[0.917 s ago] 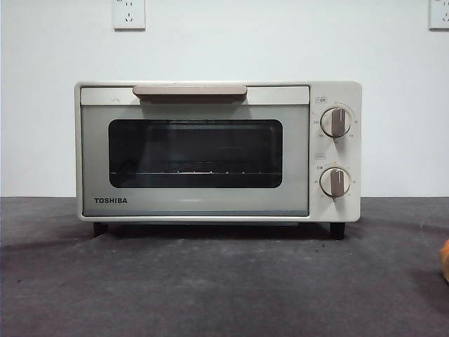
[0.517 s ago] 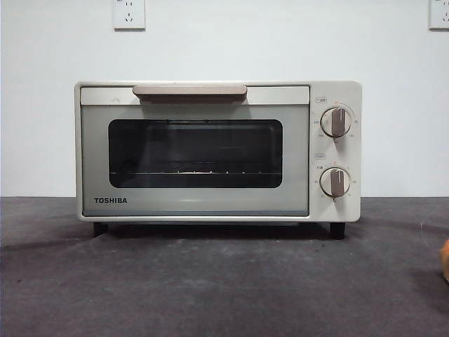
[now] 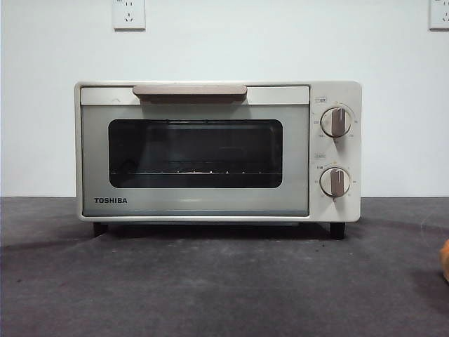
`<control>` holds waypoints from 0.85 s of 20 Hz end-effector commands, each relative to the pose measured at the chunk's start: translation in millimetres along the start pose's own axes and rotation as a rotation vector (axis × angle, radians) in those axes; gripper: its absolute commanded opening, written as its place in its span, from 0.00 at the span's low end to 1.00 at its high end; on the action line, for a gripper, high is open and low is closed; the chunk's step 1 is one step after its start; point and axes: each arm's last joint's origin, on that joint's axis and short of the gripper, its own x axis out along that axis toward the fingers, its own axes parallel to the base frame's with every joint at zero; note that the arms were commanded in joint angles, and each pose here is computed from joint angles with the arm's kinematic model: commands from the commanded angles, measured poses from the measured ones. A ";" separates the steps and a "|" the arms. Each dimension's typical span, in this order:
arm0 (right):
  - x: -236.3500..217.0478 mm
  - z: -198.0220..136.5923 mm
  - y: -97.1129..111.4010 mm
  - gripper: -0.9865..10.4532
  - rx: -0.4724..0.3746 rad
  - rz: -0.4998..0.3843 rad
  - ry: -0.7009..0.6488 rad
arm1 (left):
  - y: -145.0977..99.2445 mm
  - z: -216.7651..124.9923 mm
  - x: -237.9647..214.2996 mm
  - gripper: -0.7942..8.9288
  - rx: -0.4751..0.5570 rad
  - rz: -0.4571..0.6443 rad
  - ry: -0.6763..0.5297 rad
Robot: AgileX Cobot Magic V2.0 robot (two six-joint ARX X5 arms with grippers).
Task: The left arm flap open the oven, the right arm pick bread and place it into oven, the left arm flap close the oven
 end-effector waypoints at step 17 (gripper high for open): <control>28.2 -29.6 -27.7 0.56 0.311 -0.245 0.467 | -7.5 1.9 0.7 0.60 0.021 -0.045 0.026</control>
